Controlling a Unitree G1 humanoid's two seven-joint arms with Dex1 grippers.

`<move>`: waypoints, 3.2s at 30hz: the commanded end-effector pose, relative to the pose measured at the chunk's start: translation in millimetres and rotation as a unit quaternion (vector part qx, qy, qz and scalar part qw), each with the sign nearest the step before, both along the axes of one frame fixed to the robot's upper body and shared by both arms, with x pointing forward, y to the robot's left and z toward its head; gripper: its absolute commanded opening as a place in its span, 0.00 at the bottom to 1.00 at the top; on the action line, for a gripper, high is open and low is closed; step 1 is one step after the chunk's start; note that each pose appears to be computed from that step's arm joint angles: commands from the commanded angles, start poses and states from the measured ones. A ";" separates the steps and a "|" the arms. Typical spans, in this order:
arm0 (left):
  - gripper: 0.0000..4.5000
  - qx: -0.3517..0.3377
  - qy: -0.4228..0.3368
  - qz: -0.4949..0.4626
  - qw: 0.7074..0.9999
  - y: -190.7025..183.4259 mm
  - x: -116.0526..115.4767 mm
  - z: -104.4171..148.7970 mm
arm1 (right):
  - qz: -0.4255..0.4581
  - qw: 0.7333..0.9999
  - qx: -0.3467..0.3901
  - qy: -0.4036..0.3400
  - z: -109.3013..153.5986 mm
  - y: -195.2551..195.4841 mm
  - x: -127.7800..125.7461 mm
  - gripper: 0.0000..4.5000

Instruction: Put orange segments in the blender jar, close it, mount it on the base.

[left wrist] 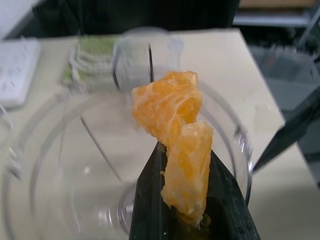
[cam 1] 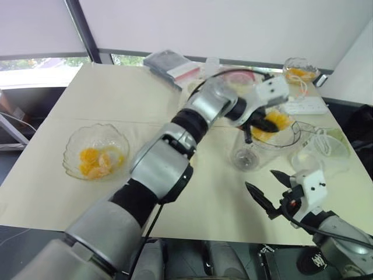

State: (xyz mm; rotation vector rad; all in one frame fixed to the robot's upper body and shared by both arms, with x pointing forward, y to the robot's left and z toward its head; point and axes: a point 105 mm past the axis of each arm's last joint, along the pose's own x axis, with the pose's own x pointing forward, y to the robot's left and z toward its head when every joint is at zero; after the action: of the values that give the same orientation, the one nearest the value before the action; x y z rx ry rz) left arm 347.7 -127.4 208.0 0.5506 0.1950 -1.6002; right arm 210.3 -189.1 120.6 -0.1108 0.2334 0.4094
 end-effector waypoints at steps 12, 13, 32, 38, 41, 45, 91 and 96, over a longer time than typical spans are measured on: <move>0.99 -0.039 -0.056 0.019 0.998 -14.1 2.8 14.8 | -0.001 1.000 -0.008 -0.024 9.3 4.0 -4.1 1.00; 0.99 -0.046 -0.056 0.026 0.997 -14.3 4.3 18.0 | -0.001 1.000 -0.008 -0.024 9.0 3.5 -4.0 1.00; 0.99 -0.203 -0.010 0.117 0.972 9.1 29.6 92.2 | -0.042 0.998 -0.029 -0.031 10.8 -26.6 1.5 1.00; 0.99 -0.257 0.010 0.161 0.953 50.7 50.8 108.3 | -0.090 0.994 -0.044 -0.041 10.5 -49.3 3.5 1.00; 0.99 -0.262 0.004 0.181 0.948 78.9 60.9 104.4 | -0.122 0.990 -0.052 -0.052 13.8 -62.8 4.7 1.00; 0.99 -0.248 -0.002 0.203 0.947 121.0 66.6 88.0 | -0.170 0.982 -0.053 -0.068 20.5 -82.6 6.7 1.00; 0.99 -0.111 0.044 0.011 0.993 168.5 -53.3 -29.8 | -0.467 0.879 -0.010 -0.095 -21.8 -191.1 18.4 1.00; 0.99 -0.111 0.041 0.025 0.993 170.9 -54.1 -31.7 | -0.473 0.876 0.005 -0.095 -27.1 -195.0 32.6 1.00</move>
State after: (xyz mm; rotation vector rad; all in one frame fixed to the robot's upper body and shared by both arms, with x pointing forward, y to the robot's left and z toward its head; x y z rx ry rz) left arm 297.1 44.4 166.3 0.2884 0.1379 -1.5704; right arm 239.7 -380.2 79.5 0.0173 0.1192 -0.5750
